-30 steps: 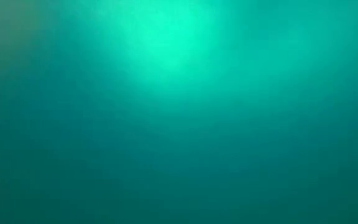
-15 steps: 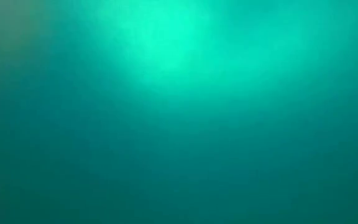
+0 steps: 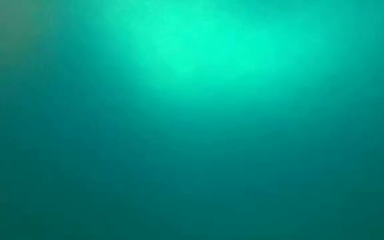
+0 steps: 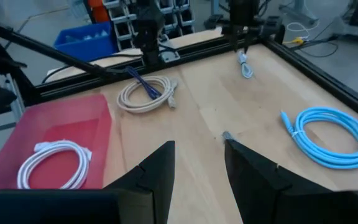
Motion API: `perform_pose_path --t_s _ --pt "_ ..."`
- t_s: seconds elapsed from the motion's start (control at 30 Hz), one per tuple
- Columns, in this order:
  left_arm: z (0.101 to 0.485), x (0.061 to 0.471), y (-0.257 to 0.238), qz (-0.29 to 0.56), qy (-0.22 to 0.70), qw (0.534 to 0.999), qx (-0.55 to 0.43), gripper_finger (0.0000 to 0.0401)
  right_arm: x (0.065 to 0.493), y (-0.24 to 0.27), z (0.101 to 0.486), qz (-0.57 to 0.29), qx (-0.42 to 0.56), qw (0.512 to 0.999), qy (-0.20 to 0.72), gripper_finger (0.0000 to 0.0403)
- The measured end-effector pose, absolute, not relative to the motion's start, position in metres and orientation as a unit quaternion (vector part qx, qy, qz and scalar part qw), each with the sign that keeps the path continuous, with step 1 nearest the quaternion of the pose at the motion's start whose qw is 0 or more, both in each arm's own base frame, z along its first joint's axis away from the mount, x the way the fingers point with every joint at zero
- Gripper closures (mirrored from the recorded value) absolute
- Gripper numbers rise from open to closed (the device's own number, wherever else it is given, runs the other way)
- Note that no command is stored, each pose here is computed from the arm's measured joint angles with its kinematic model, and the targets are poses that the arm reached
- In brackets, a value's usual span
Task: Pick & Place USB Port
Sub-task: Put the top left white USB cable into the blue bin
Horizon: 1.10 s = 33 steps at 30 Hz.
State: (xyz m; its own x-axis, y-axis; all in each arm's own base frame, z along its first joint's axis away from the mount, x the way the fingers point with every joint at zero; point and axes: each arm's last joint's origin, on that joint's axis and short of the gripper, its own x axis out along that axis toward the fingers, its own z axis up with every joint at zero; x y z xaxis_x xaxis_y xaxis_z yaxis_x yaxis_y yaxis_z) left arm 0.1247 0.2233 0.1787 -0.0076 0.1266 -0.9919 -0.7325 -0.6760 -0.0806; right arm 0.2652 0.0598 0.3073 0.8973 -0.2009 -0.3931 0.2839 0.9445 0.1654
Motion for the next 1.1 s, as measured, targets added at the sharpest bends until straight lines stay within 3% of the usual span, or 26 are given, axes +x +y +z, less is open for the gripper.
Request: perform_pose_path --t_s 0.4,0.47,0.6,0.8,0.97,1.1 --pt "0.143 0.122 0.214 0.631 0.213 0.366 -0.65 0.0284 0.265 0.061 0.308 -0.125 0.114 0.968 0.185 0.0271" --pt "0.142 0.121 0.215 0.628 0.219 0.376 -0.645 0.0303 0.266 0.061 0.309 -0.123 0.116 0.969 0.18 0.0271" --pt "0.142 0.119 0.217 0.624 0.232 0.397 -0.631 0.0385 0.266 0.061 0.31 -0.121 0.12 0.97 0.175 0.0271" --pt "0.143 0.124 0.217 0.624 0.239 0.421 -0.614 0.0397 0.261 0.062 0.316 -0.115 0.136 0.97 0.164 0.0271" --pt "0.16 0.132 0.206 0.575 0.242 0.48 -0.617 0.04 0.256 0.065 0.319 -0.11 0.136 0.971 0.162 0.0271" --pt "0.2 0.145 0.186 0.514 0.205 0.586 -0.592 0.04 0.256 0.065 0.319 -0.11 0.139 0.971 0.161 0.0271"
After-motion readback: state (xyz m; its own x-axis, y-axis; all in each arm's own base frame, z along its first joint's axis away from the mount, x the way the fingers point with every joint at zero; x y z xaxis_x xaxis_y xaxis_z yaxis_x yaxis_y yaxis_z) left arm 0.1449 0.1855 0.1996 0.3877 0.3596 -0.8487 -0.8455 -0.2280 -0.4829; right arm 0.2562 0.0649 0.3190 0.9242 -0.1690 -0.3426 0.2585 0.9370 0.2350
